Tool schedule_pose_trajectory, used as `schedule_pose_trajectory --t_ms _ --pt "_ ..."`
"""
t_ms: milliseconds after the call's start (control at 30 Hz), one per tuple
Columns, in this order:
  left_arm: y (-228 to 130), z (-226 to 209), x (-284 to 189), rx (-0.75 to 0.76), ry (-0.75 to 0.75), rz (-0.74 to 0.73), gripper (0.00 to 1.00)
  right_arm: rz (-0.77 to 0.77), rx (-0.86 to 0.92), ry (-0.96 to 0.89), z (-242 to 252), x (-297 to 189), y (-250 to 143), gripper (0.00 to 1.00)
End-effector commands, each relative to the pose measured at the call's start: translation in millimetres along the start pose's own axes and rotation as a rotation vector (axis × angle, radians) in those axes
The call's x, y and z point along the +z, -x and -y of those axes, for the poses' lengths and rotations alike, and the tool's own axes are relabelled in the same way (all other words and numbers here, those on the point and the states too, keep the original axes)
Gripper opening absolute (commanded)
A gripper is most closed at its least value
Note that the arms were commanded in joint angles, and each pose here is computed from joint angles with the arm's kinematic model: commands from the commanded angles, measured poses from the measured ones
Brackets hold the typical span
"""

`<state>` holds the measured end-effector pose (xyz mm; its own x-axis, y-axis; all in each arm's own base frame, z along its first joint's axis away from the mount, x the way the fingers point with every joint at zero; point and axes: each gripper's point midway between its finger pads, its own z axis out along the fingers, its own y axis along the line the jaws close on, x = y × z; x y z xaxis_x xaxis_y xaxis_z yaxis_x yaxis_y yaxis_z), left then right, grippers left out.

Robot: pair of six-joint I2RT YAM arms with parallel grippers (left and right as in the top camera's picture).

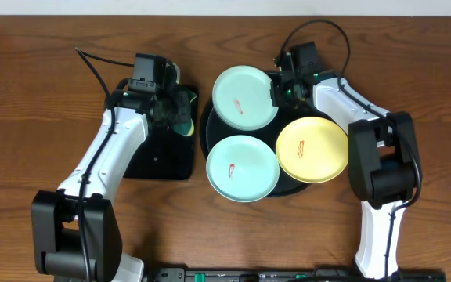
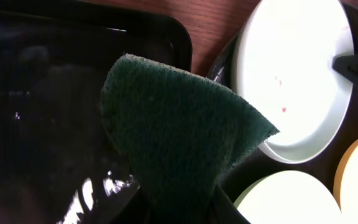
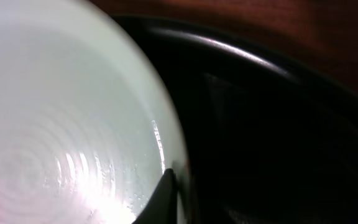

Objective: Clean dirty plates on tray and stack at the side

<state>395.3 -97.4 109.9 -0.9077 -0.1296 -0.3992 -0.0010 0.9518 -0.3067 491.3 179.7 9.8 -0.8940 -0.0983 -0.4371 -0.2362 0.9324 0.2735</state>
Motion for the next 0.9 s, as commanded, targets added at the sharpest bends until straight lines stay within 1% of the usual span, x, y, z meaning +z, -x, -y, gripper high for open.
schedule_pose_trajectory --t_ms 0,100,233,333,433,467,500,533,567,600,633,667,767,867 --pt "6 4 -4 0.012 -0.016 0.015 0.12 -0.025 0.129 -0.078 13 -4 -7 0.01" --pt "6 4 -4 0.012 -0.016 0.015 0.12 -0.047 0.218 -0.145 21 -17 -13 0.01" --pt "6 4 -4 0.012 -0.017 0.016 0.12 -0.05 0.234 -0.188 22 -42 -13 0.01" --pt "6 4 -4 0.012 -0.017 0.016 0.12 -0.057 0.298 -0.239 25 -58 -18 0.01" --pt "6 4 -4 0.012 -0.016 0.016 0.12 -0.069 0.324 -0.248 23 -61 -22 0.01" --pt "6 4 -4 0.012 -0.017 0.016 0.12 -0.071 0.323 -0.248 23 -61 -23 0.06" --pt "6 4 -4 0.012 -0.016 0.016 0.12 -0.075 0.323 -0.249 23 -61 -24 0.19" --pt "6 4 -4 0.012 -0.016 0.016 0.12 -0.077 0.323 -0.25 23 -61 -24 0.36" --pt "6 4 -4 0.012 -0.017 0.016 0.12 -0.077 0.323 -0.25 23 -61 -24 0.48" --pt "6 4 -4 0.012 -0.017 0.017 0.12 -0.077 0.32 -0.25 23 -61 -24 0.54" --pt "6 4 -4 0.012 -0.017 0.018 0.12 -0.074 0.296 -0.248 24 -61 -22 0.57" --pt "7 4 -4 0.013 -0.018 0.019 0.12 -0.067 0.258 -0.245 25 -61 -19 0.58" --pt "8 4 -4 0.013 -0.019 0.023 0.12 -0.035 0.058 -0.214 27 -59 -5 0.62" --pt "8 5 -4 0.014 -0.019 0.025 0.12 -0.03 -0.125 -0.124 19 -58 2 0.6"
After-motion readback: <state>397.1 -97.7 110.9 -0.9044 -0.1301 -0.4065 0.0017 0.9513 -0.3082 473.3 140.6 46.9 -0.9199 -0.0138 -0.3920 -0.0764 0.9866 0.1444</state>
